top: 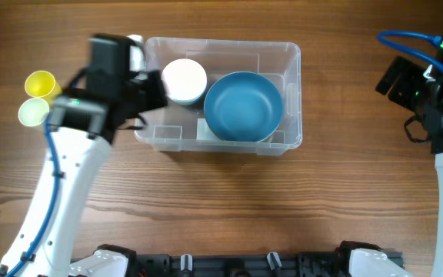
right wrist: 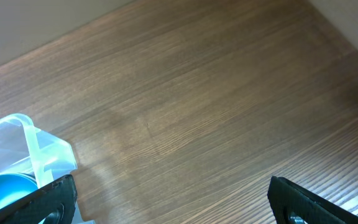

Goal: Pack container
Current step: 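Carry the pink cup into the box beside the bowls and release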

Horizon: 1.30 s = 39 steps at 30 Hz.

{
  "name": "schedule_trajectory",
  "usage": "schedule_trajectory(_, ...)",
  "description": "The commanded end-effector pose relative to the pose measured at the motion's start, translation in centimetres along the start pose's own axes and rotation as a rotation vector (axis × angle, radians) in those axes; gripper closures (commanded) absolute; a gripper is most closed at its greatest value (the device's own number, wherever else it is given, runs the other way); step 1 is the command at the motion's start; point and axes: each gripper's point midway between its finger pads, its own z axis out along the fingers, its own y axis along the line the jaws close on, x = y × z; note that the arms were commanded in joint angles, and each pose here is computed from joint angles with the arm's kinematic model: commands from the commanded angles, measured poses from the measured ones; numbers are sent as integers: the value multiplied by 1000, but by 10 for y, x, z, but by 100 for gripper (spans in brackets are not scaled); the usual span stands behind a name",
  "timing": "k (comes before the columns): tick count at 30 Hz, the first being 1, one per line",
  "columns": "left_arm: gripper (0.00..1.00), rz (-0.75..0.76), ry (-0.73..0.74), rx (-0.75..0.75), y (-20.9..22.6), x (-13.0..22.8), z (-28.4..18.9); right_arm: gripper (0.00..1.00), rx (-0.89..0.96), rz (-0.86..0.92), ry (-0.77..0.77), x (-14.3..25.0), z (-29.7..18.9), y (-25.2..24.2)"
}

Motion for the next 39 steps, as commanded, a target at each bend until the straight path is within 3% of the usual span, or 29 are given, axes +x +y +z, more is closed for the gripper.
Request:
schedule_trajectory(1,96,121,-25,-69,-25,10,4,0,0,17,-3,-1,0,-1)
schedule_trajectory(7,96,222,22,-123,-45,32,29,0,0,17,-3,-1,0,-1)
schedule_trajectory(14,96,226,120,-187,-33,46,69,0,0,17,-3,-1,0,-1)
schedule_trajectory(23,89,228,185,-228,-24,57,96,0,0,18,-3,-1,0,-1)
schedule_trajectory(26,89,229,190,-236,-23,58,102,0,0,17,-3,-1,0,-1)
schedule_trajectory(29,96,229,175,-246,-22,54,105,1,0,17,-3,-1,0,-1)
schedule_trajectory(39,96,238,154,-296,-13,50,99,0,0,17,-3,-1,0,-1)
